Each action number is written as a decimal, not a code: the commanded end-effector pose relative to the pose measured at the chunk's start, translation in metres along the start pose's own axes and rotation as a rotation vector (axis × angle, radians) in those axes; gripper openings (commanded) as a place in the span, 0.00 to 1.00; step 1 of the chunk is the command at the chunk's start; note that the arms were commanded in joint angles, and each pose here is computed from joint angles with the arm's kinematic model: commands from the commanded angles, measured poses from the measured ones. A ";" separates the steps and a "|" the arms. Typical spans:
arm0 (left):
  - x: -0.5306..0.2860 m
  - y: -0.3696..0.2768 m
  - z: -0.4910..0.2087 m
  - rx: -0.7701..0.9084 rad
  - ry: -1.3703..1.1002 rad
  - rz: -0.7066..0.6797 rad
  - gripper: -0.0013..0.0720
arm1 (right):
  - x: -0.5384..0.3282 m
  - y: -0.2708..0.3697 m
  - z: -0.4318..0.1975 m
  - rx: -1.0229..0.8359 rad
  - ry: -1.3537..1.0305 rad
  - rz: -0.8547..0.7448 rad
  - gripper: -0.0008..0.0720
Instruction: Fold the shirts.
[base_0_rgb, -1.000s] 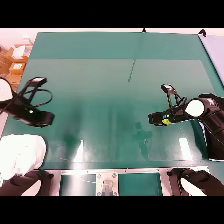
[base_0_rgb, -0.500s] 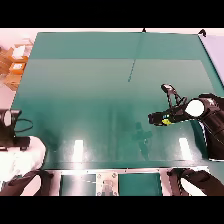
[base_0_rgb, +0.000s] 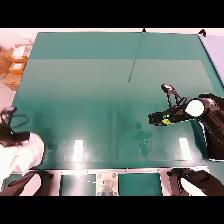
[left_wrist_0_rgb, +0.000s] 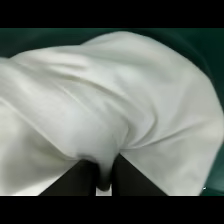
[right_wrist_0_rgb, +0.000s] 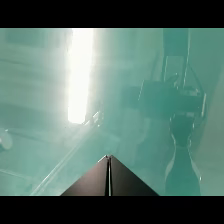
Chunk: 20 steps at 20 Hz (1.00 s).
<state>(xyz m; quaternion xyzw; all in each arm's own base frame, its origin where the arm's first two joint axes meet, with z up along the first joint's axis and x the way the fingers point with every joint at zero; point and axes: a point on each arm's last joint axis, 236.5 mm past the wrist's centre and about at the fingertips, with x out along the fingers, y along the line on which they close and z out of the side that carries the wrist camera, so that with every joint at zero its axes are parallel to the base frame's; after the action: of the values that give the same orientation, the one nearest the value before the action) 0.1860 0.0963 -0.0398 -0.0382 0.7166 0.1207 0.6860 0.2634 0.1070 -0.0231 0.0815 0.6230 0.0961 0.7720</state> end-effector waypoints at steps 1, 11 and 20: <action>-0.101 -0.097 0.047 0.077 -0.193 -0.369 0.05 | 0.000 0.000 0.000 0.000 -0.001 0.000 0.04; -0.231 -0.393 0.024 0.605 -0.541 -0.850 0.06 | 0.000 0.001 0.001 0.000 -0.003 0.001 0.04; -0.150 -0.365 0.075 0.546 -0.313 -0.686 0.99 | -0.023 -0.020 0.000 0.023 0.045 -0.054 0.76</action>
<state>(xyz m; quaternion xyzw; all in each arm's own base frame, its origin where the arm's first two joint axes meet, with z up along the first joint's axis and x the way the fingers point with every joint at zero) 0.3465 -0.2967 0.0747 -0.0922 0.5061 -0.3266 0.7929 0.2630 0.0926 -0.0122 0.0730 0.6327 0.0816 0.7667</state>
